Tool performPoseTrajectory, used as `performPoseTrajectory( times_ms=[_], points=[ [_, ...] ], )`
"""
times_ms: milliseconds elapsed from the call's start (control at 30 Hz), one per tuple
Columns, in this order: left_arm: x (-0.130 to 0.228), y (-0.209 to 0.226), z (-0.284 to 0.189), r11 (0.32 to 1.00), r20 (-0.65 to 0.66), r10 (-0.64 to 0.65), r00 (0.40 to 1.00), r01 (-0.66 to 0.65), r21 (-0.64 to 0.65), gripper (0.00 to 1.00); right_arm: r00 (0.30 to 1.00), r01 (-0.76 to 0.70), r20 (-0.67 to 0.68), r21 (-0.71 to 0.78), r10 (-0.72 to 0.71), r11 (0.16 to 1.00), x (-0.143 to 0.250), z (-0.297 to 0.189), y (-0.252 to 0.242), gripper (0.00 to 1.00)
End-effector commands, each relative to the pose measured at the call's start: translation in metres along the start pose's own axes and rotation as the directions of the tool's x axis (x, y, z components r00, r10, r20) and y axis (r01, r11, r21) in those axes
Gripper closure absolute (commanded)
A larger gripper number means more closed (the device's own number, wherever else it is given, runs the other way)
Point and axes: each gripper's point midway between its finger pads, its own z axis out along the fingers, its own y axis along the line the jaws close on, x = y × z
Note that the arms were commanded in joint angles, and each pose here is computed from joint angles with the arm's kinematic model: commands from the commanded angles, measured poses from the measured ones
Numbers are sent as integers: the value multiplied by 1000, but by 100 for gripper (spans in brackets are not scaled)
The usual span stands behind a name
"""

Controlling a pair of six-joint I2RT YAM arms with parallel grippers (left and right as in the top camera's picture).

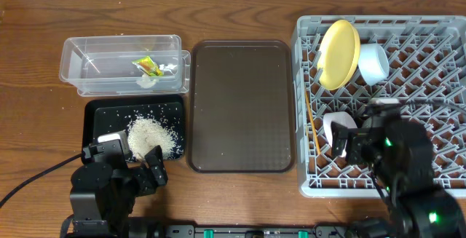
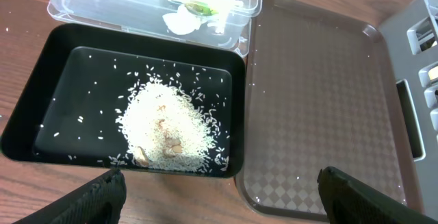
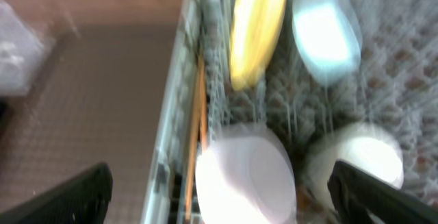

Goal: Sort waste into correct bins and load items into the dishwasher rack

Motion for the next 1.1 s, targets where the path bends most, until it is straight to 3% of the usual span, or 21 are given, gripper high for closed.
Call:
performPoseTrajectory(
  times_ms=[0, 233, 467, 567, 700, 1067],
  points=[
    [2, -2, 1, 1000, -7, 8, 1000, -8, 11, 8, 987, 23, 159, 27, -26, 999, -2, -7, -12, 1],
    [2, -2, 1, 1000, -7, 8, 1000, -8, 11, 8, 884, -10, 468, 35, -8, 999, 3, -12, -27, 1],
    [2, -2, 1, 1000, -7, 8, 1000, -8, 11, 8, 797, -32, 604, 58, -9, 998, 14, 2, -42, 1],
    [2, -2, 1, 1000, -7, 8, 1000, -8, 11, 8, 794, -8, 608, 61, -31, 998, 22, 13, -43, 1],
    [2, -2, 1, 1000, -7, 8, 1000, -8, 11, 8, 874, 104, 475, 22, -102, 994, 59, 40, -32, 1],
    [2, -2, 1, 1000, -7, 8, 1000, -8, 11, 7, 872, 110, 476, 34, -113, 993, 59, 40, -34, 1]
  ],
)
